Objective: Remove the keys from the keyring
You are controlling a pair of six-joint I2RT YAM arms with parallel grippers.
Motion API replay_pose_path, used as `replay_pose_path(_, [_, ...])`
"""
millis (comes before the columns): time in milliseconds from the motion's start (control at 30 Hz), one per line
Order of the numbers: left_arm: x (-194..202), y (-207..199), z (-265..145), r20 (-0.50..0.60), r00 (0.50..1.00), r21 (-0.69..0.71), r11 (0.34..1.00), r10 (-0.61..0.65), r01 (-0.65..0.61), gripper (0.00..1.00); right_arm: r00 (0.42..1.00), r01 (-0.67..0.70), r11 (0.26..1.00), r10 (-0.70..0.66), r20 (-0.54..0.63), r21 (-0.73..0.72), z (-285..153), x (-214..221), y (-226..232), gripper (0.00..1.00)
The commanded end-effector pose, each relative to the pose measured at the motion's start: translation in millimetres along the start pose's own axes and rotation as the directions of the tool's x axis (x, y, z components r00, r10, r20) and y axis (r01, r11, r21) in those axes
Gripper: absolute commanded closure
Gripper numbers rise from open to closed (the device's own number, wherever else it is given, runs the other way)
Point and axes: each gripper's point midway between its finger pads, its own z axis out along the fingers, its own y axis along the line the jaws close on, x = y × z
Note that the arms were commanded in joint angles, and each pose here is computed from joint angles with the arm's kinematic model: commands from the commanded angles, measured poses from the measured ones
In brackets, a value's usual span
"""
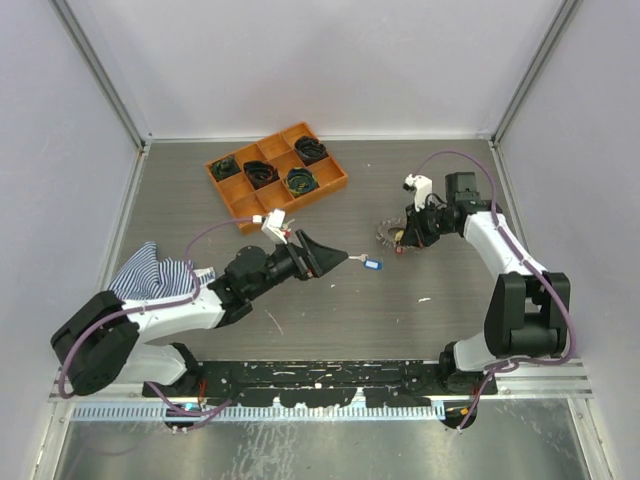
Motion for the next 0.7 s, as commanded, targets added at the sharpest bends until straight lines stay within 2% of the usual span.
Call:
replay_pose_path(0, [-14.0, -13.7, 21.1, 0.054, 0.994, 0.01, 0.995, -0.098, 0.098, 0.01, 0.99, 0.049, 0.999, -0.046, 0.134, -0.016, -15.4, -29.8, 12.9, 0.99])
replay_pose_path(67, [-13.5, -18.2, 25.4, 0.05, 0.996, 0.022, 0.997, -0.074, 0.073, 0.03, 0.985, 0.06, 0.998, -0.057, 0.163, -0.015, -20.3, -36.2, 16.5, 0.99])
replay_pose_path(133, [-19.3, -34.1, 28.2, 0.052, 0.999, 0.065, 0.998, 0.001, -0.004, 0.06, 0.978, 0.077, 0.997, -0.073, 0.195, -0.012, -26.7, -43.3, 21.4, 0.99])
replay_pose_path(233, [-29.9, -60.0, 26.7, 0.061, 0.986, 0.115, 0.98, 0.156, -0.162, 0.09, 0.967, 0.098, 0.995, -0.091, 0.238, -0.018, -35.8, -51.9, 29.7, 0.99])
replay_pose_path(300, [-37.2, -81.7, 23.0, 0.079, 0.952, 0.151, 0.941, 0.295, -0.304, 0.09, 0.959, 0.118, 0.993, -0.106, 0.264, -0.029, -41.9, -57.4, 36.7, 0.99])
replay_pose_path(367, [-37.3, -104.9, 16.9, 0.096, 0.892, 0.201, 0.87, 0.441, -0.451, 0.09, 0.951, 0.131, 0.99, -0.113, 0.286, -0.043, -47.1, -61.8, 43.2, 0.99])
replay_pose_path(467, [-25.9, -130.7, 6.9, 0.125, 0.765, 0.289, 0.714, 0.632, -0.638, 0.08, 0.942, 0.151, 0.986, -0.123, 0.313, -0.066, -53.2, -66.7, 52.3, 0.99])
replay_pose_path(567, [-10.5, -141.3, -1.8, 0.155, 0.626, 0.366, 0.544, 0.764, -0.755, 0.08, 0.932, 0.173, 0.982, -0.137, 0.336, -0.079, -59.1, -70.9, 59.5, 0.99])
replay_pose_path(667, [1.2, -133.9, -2.9, 0.173, 0.509, 0.376, 0.421, 0.843, -0.826, 0.07, 0.926, 0.186, 0.977, -0.139, 0.352, -0.104, -64.0, -73.4, 67.8, 0.99])
